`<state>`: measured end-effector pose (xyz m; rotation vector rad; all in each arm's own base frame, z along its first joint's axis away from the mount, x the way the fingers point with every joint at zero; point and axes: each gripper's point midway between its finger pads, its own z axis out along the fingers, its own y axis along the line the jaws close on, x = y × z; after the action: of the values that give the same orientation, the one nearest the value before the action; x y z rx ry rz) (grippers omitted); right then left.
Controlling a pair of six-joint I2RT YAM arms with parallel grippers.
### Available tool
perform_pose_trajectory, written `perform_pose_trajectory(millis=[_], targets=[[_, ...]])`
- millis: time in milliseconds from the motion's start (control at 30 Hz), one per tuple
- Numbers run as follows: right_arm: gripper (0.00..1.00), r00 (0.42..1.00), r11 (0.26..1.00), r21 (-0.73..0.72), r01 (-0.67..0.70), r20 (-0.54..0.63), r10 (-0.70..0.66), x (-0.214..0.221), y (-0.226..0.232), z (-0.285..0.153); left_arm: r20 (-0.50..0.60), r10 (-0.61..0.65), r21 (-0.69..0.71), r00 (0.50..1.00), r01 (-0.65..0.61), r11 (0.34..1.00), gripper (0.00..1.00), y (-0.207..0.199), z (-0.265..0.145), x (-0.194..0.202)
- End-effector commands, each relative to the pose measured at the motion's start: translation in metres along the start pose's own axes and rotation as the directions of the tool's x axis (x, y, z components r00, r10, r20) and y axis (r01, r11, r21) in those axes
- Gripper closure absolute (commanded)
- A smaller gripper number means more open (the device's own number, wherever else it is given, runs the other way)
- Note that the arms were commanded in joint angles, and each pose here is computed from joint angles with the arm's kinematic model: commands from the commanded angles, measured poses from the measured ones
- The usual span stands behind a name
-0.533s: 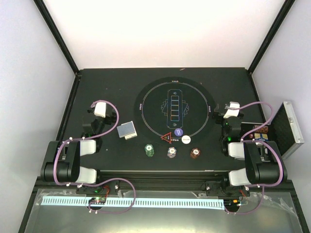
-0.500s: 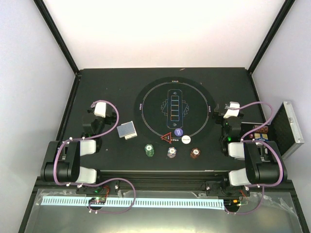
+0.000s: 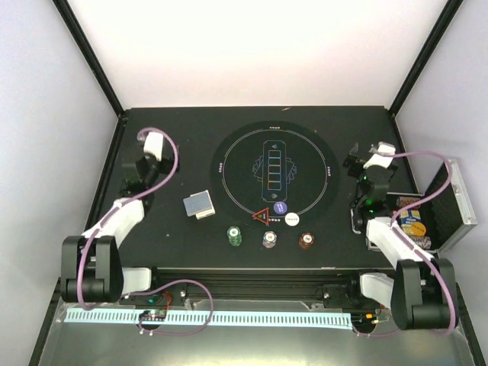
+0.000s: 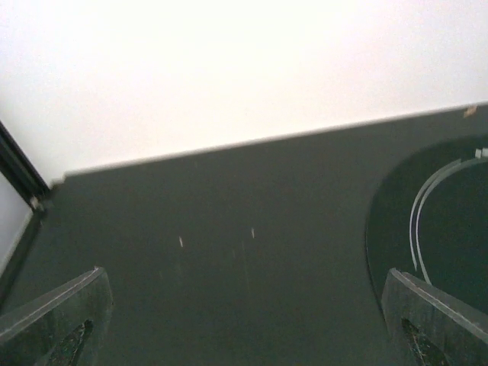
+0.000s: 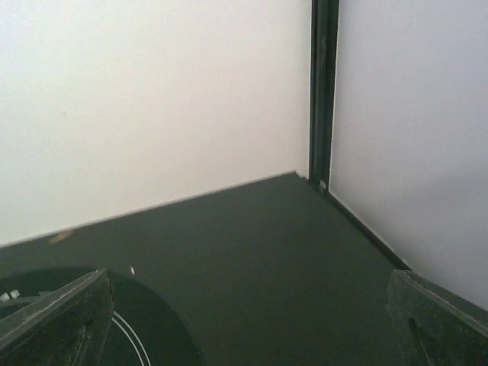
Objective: Distribute texas hold em gaming equipment
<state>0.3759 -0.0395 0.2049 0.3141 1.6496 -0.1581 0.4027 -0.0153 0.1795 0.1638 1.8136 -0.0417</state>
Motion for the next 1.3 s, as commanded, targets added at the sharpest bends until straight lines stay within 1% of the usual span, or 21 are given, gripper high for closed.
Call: perform_pose_trajectory(millis=[0, 33, 67, 100, 133, 167, 200, 233, 267, 333, 433, 500, 533, 667, 833, 900, 1033, 1267], targets=[[0.00, 0.995, 0.998, 0.034, -0.046, -0.091, 0.049, -0.018, -0.003, -0.004, -0.183, 0.014, 0.070, 0.983, -0.001, 0.998, 0.01, 0.000, -0.009, -0.028], [0.00, 0.988, 0.991, 0.068, -0.119, -0.096, 0.125, -0.024, -0.007, -0.004, -0.211, 0.005, 0.095, 0.977, 0.016, 0.995, 0.01, -0.001, -0.014, -0.031], [0.00, 0.962, 0.965, 0.117, -0.234, -0.113, 0.247, -0.024, -0.011, -0.005, -0.233, -0.008, 0.122, 0.972, 0.038, 0.992, 0.01, -0.003, -0.020, -0.036], [0.00, 0.946, 0.949, 0.138, -0.282, -0.127, 0.299, -0.025, -0.012, -0.005, -0.246, -0.019, 0.143, 0.969, 0.055, 0.988, 0.01, -0.004, -0.026, -0.040], [0.00, 0.939, 0.954, 0.107, -0.279, -0.179, 0.294, -0.026, -0.004, -0.006, -0.257, -0.029, 0.155, 0.966, 0.071, 0.985, 0.01, -0.004, -0.031, -0.045], [0.00, 0.937, 0.964, 0.047, -0.263, -0.225, 0.267, -0.027, 0.007, -0.008, -0.261, -0.033, 0.168, 0.965, 0.079, 0.983, 0.01, -0.006, -0.037, -0.047], [0.00, 0.934, 0.964, -0.055, -0.259, -0.268, 0.235, -0.027, 0.025, -0.011, -0.267, -0.037, 0.175, 0.963, 0.086, 0.981, 0.01, -0.006, -0.043, -0.046], [0.00, 0.933, 0.951, -0.178, -0.254, -0.303, 0.193, -0.026, 0.046, -0.015, -0.265, -0.036, 0.180, 0.964, 0.086, 0.980, 0.01, -0.008, -0.048, -0.047], [0.00, 0.926, 0.927, -0.270, -0.261, -0.343, 0.160, -0.024, 0.064, -0.021, -0.257, -0.035, 0.179, 0.966, 0.083, 0.980, 0.01, -0.008, -0.053, -0.048], [0.00, 0.907, 0.917, -0.319, -0.241, -0.410, 0.096, -0.016, 0.088, -0.031, -0.242, -0.035, 0.181, 0.970, 0.080, 0.980, 0.01, -0.010, -0.061, -0.049], [0.00, 0.891, 0.913, -0.388, -0.123, -0.448, -0.071, 0.004, 0.130, -0.058, -0.235, -0.038, 0.199, 0.971, 0.086, 0.976, 0.01, -0.014, -0.070, -0.052], [0.01, 0.864, 0.912, -0.408, -0.045, -0.475, -0.170, 0.024, 0.152, -0.077, -0.232, -0.037, 0.208, 0.972, 0.087, 0.974, 0.01, -0.017, -0.074, -0.053], [0.03, 0.845, 0.907, -0.419, -0.040, -0.498, -0.193, 0.035, 0.161, -0.088, -0.232, -0.035, 0.210, 0.972, 0.085, 0.974, 0.01, -0.017, -0.075, -0.054], [0.15, 0.764, 0.878, -0.478, -0.039, -0.580, -0.282, 0.079, 0.198, -0.132, -0.236, -0.029, 0.206, 0.971, 0.079, 0.975, 0.01, -0.017, -0.080, -0.056], [0.23, 0.646, 0.858, -0.509, -0.072, -0.679, -0.348, 0.123, 0.229, -0.174, -0.248, -0.025, 0.224, 0.968, 0.083, 0.971, 0.01, -0.019, -0.084, -0.064], [0.24, 0.593, 0.859, -0.510, -0.035, -0.703, -0.393, 0.141, 0.237, -0.182, -0.259, -0.027, 0.232, 0.966, 0.089, 0.969, 0.01, -0.020, -0.086, -0.065], [0.26, 0.494, 0.863, -0.505, -0.017, -0.754, -0.432, 0.173, 0.243, -0.190, -0.265, -0.030, 0.236, 0.964, 0.095, 0.967, 0.01, -0.020, -0.089, -0.069], [0.32, 0.432, 0.855, -0.519, 0.020, -0.767, -0.475, 0.199, 0.245, -0.190, -0.271, -0.023, 0.242, 0.962, 0.091, 0.966, 0.01, -0.020, -0.095, -0.074]])
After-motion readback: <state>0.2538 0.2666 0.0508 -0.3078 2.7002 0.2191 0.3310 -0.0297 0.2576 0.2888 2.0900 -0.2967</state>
